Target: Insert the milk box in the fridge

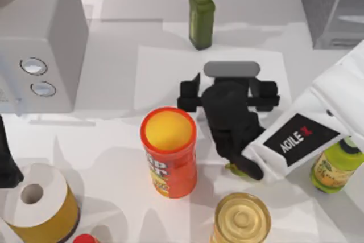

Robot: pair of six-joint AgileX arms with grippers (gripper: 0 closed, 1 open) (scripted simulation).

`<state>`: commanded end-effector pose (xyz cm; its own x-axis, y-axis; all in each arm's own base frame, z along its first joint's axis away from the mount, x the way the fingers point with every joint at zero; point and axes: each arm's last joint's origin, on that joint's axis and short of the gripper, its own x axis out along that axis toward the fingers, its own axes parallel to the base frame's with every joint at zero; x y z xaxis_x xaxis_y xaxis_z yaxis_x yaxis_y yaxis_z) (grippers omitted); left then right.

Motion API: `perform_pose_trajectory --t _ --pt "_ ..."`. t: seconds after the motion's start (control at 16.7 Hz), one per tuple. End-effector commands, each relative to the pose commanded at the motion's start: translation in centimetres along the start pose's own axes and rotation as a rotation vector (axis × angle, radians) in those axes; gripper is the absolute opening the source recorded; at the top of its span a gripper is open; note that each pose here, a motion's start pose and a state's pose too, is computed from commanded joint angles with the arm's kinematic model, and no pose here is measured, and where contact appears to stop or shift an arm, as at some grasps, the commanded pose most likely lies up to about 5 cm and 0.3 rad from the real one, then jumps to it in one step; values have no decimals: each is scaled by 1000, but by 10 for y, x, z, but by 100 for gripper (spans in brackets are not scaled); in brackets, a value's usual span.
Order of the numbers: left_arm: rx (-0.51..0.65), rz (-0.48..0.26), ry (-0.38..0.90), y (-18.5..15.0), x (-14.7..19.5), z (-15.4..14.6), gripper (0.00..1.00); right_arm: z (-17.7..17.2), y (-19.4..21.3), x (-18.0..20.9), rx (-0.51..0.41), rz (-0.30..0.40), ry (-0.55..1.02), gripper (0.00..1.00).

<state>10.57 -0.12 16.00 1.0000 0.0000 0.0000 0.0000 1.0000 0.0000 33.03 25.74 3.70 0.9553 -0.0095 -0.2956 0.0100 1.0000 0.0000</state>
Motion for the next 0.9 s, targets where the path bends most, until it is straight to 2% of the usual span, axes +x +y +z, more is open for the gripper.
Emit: perform_pose_trajectory --t 0.12,0.9 --pt "0 0 0 0 0 0 100 0 0 0 0 0 0 100" --pt "0 0 0 0 0 0 100 0 0 0 0 0 0 2"
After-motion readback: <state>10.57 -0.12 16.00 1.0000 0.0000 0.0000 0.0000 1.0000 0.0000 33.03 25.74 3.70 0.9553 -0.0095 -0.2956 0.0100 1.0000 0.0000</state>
